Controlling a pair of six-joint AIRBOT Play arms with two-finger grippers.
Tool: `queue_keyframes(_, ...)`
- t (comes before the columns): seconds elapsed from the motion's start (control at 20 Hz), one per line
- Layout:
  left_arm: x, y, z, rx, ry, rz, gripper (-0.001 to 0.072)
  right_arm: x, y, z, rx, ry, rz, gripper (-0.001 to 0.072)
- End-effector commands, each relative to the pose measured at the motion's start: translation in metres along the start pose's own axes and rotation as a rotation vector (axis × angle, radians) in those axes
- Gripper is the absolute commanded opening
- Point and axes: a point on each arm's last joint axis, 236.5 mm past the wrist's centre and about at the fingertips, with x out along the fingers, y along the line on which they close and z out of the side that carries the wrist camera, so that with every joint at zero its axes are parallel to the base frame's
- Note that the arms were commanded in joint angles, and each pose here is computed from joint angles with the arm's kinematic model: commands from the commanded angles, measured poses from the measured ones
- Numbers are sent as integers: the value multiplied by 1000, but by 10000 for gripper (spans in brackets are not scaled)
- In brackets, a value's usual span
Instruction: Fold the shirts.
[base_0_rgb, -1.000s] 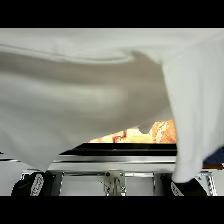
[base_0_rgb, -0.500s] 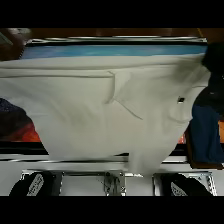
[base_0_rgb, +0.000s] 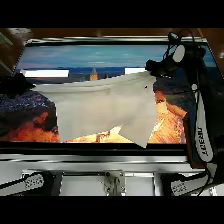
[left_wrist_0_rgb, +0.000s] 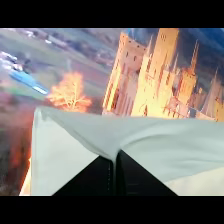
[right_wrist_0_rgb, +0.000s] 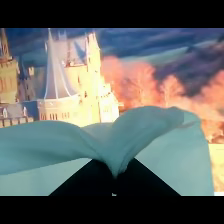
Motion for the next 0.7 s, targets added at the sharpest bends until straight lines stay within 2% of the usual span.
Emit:
queue_keyframes(0.0,70,9,-34,-39,160,-12,72,59,19,-14,103,64,109,76)
queue_keyframes(0.05,84,9,-44,-48,199,-12,123,68,21,-20,118,88,120,109)
queue_keyframes(0.1,94,9,-52,-74,228,-8,333,73,22,-22,129,96,130,390)
queue_keyframes(0.15,98,10,-60,-104,260,-5,674,73,18,-21,111,90,119,697)
queue_keyframes(0.2,95,16,-65,-98,287,7,707,67,11,-21,73,93,102,689)
queue_keyframes(0.25,83,35,-74,-63,340,72,700,57,-6,-20,25,100,58,688)
queue_keyframes(0.3,64,64,-89,-23,421,174,637,42,-38,-21,-8,124,-26,688)
queue_keyframes(0.4,15,120,-115,-4,564,358,630,4,-100,-35,-45,226,-138,686)
queue_keyframes(0.5,-15,137,-140,-66,603,339,658,-25,-137,-61,14,369,-90,686)
queue_keyframes(0.65,-14,131,-194,-239,600,161,673,-40,-154,-86,225,469,97,686)
